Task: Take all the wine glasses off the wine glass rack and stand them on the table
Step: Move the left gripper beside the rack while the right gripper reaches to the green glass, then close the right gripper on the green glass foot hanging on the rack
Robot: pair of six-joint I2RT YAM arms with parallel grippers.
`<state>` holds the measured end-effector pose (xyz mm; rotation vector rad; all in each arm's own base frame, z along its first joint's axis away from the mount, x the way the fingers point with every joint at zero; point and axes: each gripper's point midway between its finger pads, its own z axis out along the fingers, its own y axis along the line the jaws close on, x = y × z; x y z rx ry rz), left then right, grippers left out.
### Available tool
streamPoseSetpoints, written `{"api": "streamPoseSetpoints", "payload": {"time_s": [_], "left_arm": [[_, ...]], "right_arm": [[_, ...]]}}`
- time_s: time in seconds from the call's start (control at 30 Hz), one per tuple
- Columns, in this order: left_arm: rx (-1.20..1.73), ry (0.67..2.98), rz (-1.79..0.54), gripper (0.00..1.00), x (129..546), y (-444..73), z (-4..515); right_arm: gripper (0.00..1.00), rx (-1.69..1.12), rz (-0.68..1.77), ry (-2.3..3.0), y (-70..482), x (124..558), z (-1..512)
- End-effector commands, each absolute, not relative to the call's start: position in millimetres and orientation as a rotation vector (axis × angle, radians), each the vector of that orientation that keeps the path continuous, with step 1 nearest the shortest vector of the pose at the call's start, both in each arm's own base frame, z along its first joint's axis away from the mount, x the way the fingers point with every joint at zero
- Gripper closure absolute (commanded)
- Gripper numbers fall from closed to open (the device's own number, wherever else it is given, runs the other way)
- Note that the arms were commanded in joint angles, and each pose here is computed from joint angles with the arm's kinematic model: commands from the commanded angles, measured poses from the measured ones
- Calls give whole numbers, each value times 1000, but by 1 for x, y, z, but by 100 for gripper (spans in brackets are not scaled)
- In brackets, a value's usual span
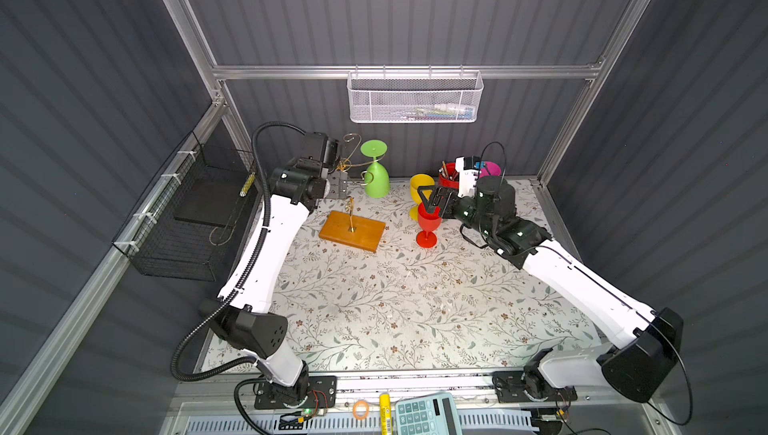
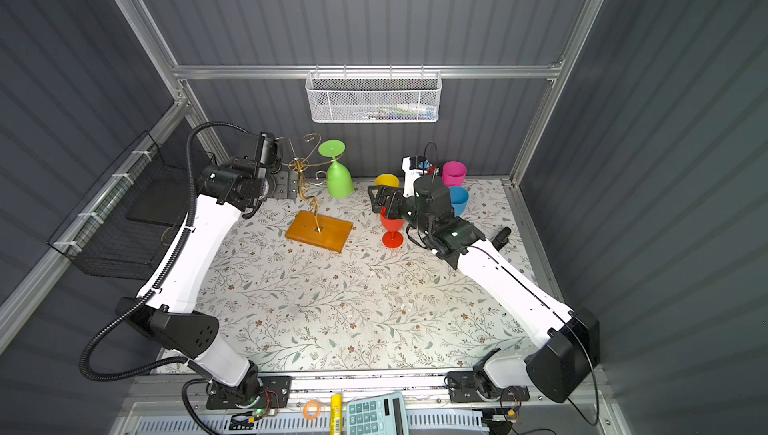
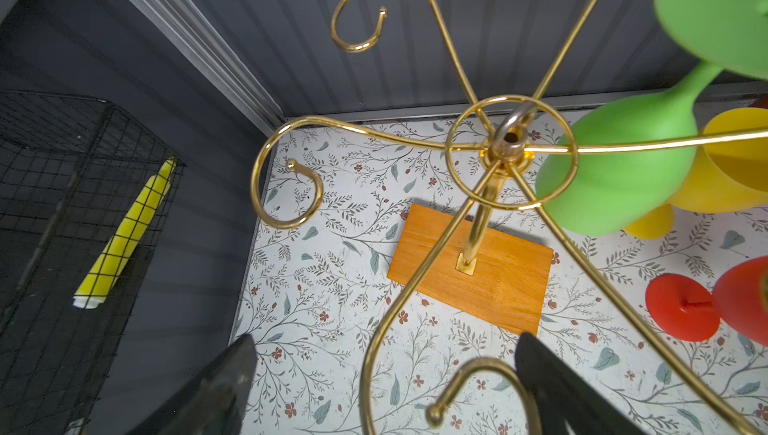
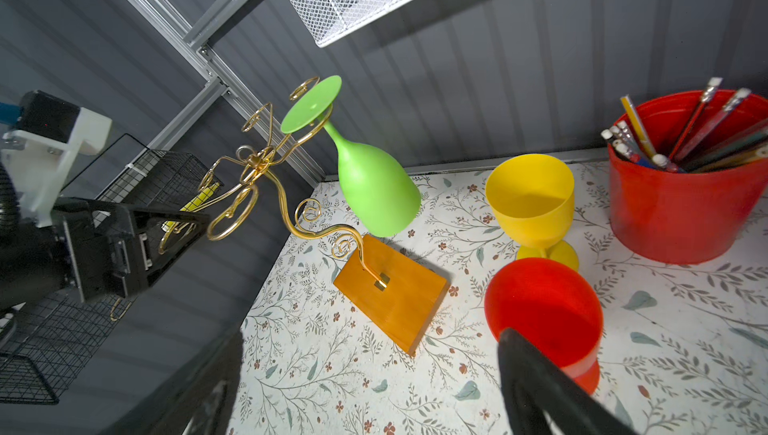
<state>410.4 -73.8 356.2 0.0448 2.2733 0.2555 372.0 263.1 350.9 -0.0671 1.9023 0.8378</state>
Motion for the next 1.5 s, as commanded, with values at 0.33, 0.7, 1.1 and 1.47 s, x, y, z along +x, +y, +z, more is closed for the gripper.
{"api": "streamPoseSetpoints", "payload": {"time_s": [0.33,0.7,1.1,1.47], "left_arm": [[-142,2227,258,3,406,-25,371],[-184,2144,124,3,409,-22,388],[-77,2018,-48,2,390,-43,400],[-26,1982,-119,3,385,-54,389]], "right_arm": [[12,112,1190,1875,311,397,378],[29,339,1522,1785,357,444,383],[51,322,1557,1754,379,467,384],[63,289,1546,1773,392,469,384]]}}
